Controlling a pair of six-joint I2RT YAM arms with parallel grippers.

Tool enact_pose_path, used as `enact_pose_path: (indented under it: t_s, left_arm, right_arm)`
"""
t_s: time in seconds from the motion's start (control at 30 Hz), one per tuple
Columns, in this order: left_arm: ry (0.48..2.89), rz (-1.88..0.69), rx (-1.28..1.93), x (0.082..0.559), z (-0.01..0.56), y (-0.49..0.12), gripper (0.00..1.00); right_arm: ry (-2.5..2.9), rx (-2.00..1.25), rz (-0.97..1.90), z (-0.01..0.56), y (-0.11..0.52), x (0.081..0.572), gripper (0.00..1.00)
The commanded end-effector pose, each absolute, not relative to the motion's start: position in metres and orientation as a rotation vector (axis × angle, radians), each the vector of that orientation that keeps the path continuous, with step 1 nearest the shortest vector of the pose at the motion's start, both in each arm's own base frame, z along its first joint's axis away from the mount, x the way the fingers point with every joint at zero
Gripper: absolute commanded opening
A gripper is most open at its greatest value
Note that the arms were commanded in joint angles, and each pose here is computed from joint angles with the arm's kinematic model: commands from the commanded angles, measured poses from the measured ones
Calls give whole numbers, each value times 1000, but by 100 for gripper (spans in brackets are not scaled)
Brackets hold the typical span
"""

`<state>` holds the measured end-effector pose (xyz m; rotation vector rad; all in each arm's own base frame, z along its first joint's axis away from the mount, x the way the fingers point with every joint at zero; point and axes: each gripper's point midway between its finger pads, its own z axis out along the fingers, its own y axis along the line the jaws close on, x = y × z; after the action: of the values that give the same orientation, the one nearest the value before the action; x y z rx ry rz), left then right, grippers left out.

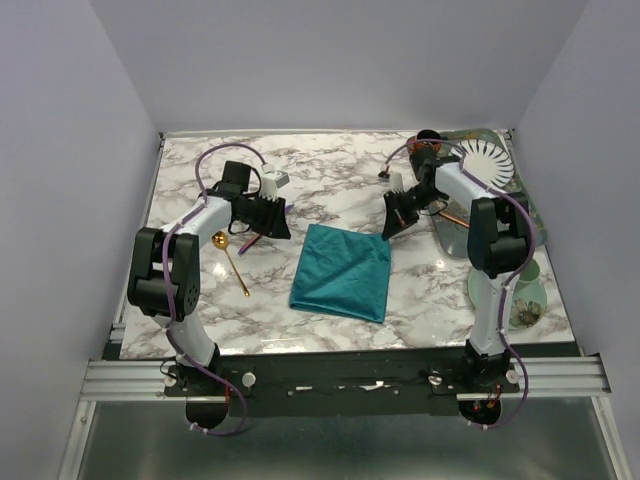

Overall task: Fold the napkin into a case and place the utensils inside
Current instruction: Pick up the lower triangle-folded napkin from the center of the board, then fold the lower triangle-folded napkin at the center of the board.

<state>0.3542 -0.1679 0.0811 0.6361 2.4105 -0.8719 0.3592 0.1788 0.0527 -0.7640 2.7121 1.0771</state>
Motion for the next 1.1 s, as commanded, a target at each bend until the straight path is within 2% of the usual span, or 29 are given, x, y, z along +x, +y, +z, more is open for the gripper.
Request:
enact_pose_path:
  t_s: [0.0,0.4,0.67,1.07]
  left_arm:
    - [2418,-843,521,371,80,-159,48]
    - [2456,-856,311,384,75,-140,49]
    - [2449,-847,305,383,76,-133,49]
    - [2382,-879,395,381,86,-134,49]
  right_arm:
    - [2578,-1049,885,66,186,352,1]
    - [2291,-1532,585,62,210,321,1]
    - [1958,-1846,420,53,226,303,1]
    - [1317,-2143,231,60,227,276,1]
